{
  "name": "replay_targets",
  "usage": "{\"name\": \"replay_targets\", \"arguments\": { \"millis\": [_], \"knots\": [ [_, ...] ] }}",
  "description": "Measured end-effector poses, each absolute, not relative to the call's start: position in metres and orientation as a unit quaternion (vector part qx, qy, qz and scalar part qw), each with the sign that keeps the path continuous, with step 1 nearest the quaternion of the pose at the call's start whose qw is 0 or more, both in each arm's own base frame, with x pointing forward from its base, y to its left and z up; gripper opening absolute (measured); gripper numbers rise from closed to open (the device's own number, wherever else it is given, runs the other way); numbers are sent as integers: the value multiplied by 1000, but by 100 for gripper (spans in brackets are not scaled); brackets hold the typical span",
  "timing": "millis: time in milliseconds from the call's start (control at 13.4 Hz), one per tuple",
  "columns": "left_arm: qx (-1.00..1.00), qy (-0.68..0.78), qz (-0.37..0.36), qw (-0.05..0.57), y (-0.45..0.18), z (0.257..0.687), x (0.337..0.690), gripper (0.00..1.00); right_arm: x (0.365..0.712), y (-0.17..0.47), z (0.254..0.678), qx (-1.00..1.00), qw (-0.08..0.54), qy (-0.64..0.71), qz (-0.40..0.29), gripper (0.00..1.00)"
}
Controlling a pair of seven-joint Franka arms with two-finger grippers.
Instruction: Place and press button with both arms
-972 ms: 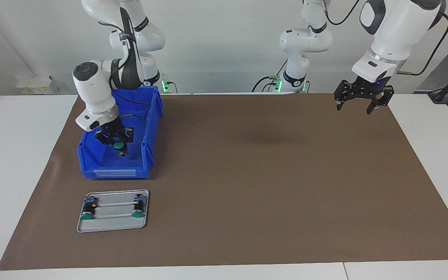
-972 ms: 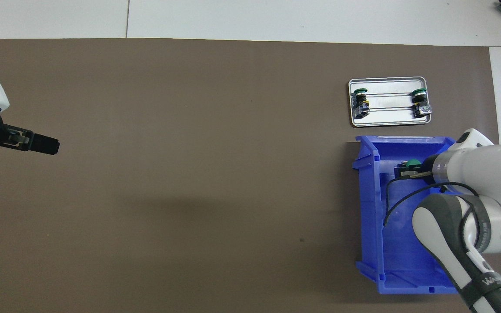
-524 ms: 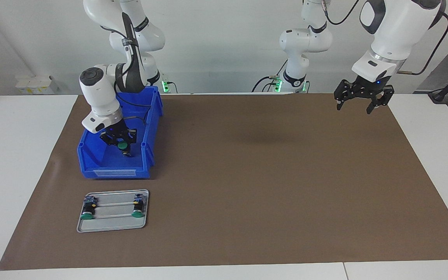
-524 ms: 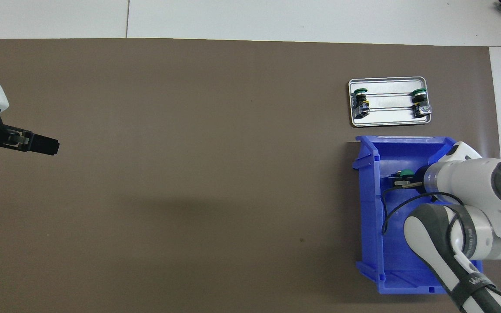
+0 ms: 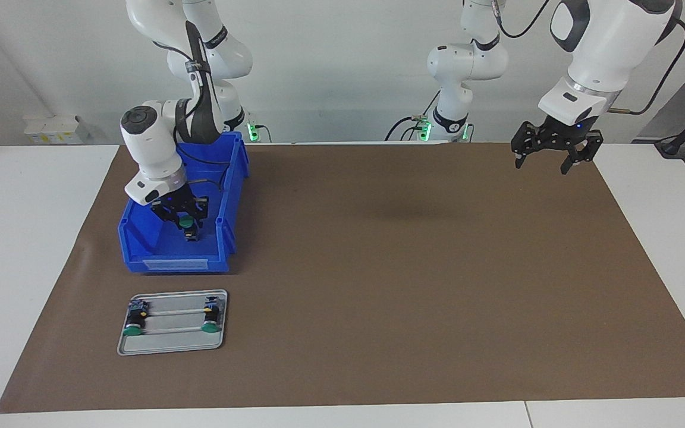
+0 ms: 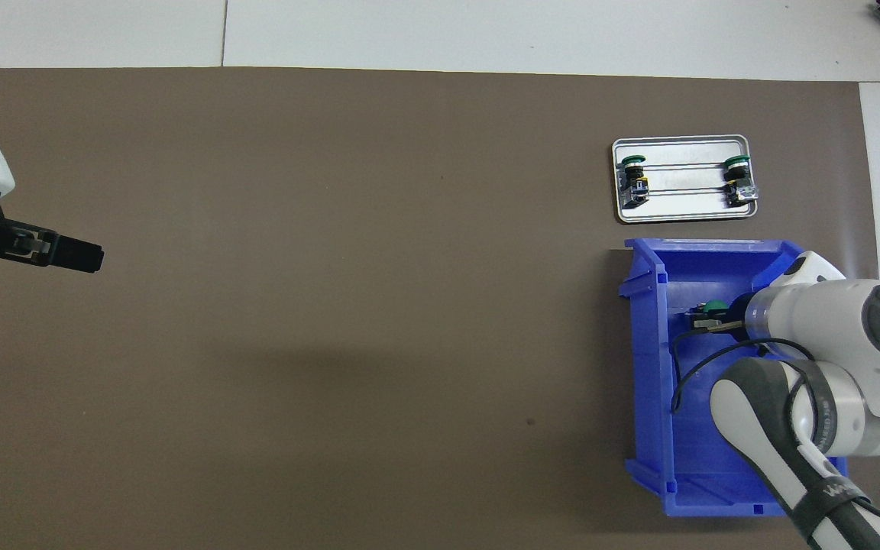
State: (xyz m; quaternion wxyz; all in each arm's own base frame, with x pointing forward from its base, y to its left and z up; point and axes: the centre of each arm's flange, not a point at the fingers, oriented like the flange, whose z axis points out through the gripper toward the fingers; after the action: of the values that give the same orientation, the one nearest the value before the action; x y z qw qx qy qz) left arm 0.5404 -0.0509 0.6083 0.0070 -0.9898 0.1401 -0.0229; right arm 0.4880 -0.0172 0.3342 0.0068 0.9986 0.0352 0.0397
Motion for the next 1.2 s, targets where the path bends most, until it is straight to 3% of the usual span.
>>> {"name": "replay_targets", "arguments": {
  "millis": [224,748,1197],
  "knots": [
    [-990,140,-23,7,-51,608,540,100,496,-16,347,998,7,32,53,100],
    [-990,140,-23,7,-51,608,540,100,537,-2,460,997,2,-57,52,100],
    [-990,140,-23,7,-51,608,540,100,544,-10,582,996,4,-87,32,100]
  ]
}}
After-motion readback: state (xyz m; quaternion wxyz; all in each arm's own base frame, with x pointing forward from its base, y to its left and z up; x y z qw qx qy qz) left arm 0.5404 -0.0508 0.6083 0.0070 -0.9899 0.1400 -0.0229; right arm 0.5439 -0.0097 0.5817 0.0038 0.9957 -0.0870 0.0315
